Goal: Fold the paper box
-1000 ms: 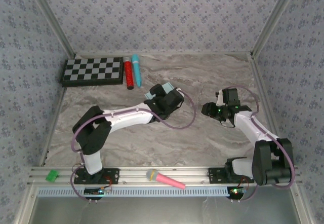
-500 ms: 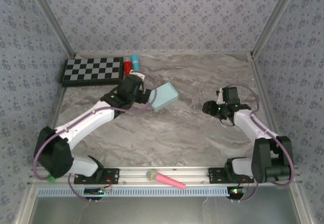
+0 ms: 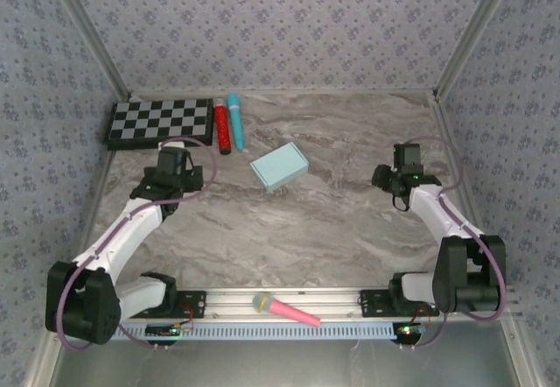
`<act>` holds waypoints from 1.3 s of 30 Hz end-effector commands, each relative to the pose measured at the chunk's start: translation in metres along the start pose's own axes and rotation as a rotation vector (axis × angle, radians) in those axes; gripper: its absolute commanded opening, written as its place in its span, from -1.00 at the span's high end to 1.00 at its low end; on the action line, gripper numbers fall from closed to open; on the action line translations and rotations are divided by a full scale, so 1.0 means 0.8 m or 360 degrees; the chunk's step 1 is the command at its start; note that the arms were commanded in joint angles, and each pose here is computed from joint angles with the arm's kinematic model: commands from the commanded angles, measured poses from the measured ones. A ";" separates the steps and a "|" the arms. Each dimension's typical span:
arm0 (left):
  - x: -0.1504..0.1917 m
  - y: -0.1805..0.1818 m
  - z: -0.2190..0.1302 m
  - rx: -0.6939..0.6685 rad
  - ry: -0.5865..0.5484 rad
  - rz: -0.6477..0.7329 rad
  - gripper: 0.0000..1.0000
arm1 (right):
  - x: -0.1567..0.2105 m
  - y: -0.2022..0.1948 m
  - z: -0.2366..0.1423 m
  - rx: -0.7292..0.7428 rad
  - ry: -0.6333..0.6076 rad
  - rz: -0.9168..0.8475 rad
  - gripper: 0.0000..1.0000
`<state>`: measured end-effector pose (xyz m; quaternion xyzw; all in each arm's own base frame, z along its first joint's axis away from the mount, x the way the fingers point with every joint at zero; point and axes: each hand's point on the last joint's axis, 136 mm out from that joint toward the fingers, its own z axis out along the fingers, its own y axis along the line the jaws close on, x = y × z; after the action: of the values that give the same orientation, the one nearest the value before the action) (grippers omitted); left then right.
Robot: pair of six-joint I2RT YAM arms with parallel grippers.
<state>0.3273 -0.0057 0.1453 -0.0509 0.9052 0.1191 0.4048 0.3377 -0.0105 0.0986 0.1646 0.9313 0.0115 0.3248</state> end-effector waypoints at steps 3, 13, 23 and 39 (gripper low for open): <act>0.005 0.040 0.026 -0.0202 -0.0085 -0.0111 -0.99 | -0.033 -0.040 -0.002 0.0227 -0.0186 -0.0043 -0.10; 0.015 0.017 0.061 0.0151 -0.0307 -0.0108 -0.99 | -0.039 -0.032 0.011 0.0028 -0.0460 -0.0186 -0.14; 0.000 -0.011 0.077 0.0399 -0.0389 -0.0086 -0.99 | -0.054 0.005 0.004 -0.0269 -0.0835 -0.0352 -0.18; -0.008 -0.013 0.099 0.0496 -0.0599 -0.0128 -0.99 | -0.040 0.015 0.038 -0.0324 -0.0900 -0.0456 -0.21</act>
<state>0.3857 0.0094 0.0890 -0.0100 0.8401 -0.0141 0.5422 0.3801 -0.0136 0.0896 0.0081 0.8281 0.0212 0.5602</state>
